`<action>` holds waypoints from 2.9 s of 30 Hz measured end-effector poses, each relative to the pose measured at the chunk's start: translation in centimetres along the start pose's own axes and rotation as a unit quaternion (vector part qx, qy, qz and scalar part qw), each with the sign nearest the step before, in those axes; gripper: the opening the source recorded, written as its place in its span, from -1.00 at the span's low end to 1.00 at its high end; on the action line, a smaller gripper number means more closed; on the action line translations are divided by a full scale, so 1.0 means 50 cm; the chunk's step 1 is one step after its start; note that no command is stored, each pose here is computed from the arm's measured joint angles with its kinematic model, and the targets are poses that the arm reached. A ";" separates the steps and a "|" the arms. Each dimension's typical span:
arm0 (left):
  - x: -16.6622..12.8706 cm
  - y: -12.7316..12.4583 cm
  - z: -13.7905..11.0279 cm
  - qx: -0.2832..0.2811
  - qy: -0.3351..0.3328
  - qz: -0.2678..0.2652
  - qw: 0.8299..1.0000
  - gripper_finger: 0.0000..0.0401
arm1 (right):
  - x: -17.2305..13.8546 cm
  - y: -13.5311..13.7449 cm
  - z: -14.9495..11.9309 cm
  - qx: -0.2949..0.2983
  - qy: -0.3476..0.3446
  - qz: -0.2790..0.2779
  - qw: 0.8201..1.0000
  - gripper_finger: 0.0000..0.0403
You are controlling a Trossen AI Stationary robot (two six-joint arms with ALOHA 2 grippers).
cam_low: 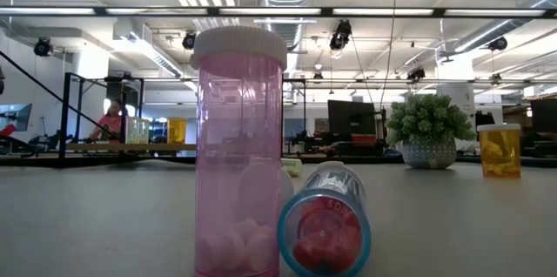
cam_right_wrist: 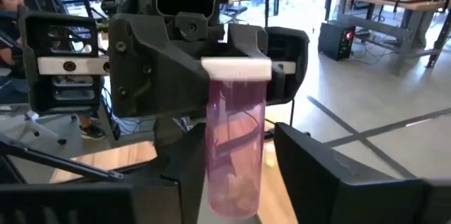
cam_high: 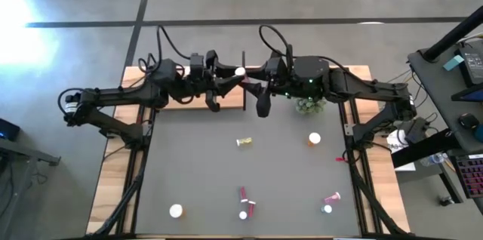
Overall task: Pick and place medicine bottles onto shelf by color
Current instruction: Put the top left pink pill bottle on the shelf
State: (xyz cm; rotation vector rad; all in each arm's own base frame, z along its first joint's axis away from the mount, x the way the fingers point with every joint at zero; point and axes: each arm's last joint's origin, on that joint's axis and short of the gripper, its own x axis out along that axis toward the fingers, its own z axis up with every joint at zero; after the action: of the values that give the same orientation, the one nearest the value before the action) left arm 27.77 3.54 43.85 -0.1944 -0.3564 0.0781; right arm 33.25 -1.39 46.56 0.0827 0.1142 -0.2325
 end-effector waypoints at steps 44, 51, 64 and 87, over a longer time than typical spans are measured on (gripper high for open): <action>-0.026 0.020 -0.107 -0.105 0.278 0.058 0.953 0.31 | -0.012 -0.001 -0.101 0.059 0.246 -0.032 0.967 -0.54; -0.016 0.022 -0.138 -0.117 0.316 0.032 0.941 0.31 | 0.017 0.037 -0.138 0.060 0.291 0.012 0.955 -0.54; -0.014 0.020 -0.142 -0.127 0.326 0.002 0.937 0.31 | 0.034 0.043 -0.158 0.049 0.311 0.011 0.949 -0.54; -0.014 0.019 -0.142 -0.128 0.327 -0.007 0.936 -0.20 | 0.040 0.045 -0.156 0.034 0.300 0.019 0.953 -0.54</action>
State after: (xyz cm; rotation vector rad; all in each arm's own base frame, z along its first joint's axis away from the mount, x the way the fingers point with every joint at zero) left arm 29.60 3.14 36.91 -0.4600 0.3014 -0.0499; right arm 34.90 1.06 38.75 0.2231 0.7098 -0.1656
